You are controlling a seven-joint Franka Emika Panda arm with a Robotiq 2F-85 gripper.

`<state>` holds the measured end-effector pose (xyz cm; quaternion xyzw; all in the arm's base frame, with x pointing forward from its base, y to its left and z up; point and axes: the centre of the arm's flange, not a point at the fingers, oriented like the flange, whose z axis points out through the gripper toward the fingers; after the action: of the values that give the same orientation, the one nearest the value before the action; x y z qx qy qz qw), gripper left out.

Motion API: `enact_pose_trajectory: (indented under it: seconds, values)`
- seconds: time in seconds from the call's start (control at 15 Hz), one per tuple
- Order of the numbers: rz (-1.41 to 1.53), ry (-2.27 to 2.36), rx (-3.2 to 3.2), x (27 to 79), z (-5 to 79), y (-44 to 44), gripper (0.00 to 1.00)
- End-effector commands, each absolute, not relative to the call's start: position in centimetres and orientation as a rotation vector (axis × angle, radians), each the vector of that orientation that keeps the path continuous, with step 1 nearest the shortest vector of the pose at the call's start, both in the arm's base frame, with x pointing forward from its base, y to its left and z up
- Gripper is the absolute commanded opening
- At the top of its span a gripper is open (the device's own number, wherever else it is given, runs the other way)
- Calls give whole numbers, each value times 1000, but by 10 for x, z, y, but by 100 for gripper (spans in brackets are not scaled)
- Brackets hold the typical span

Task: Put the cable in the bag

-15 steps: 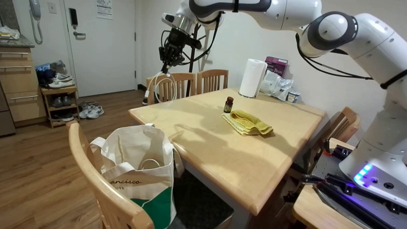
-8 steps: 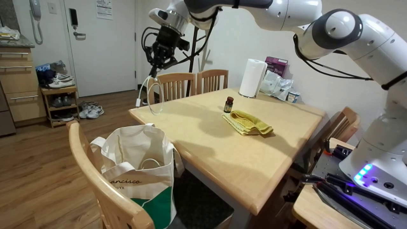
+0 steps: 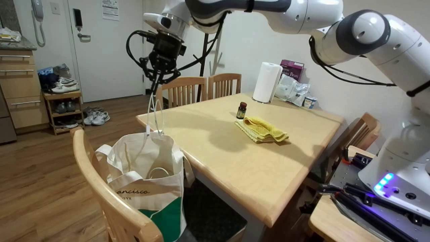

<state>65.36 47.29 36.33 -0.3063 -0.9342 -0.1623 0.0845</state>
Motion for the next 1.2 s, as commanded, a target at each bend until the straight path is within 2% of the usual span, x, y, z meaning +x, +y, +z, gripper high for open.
enact_pose_trajectory:
  seconds: [0.0,0.93,1.0,1.13]
  values:
    - [-455,-2952,-693,649,344,492,3]
    - [-357,-3053,-374,636,311,516,6]
    - [-354,-3051,-381,639,314,516,31]
    - [-340,-3050,-392,641,316,513,35]
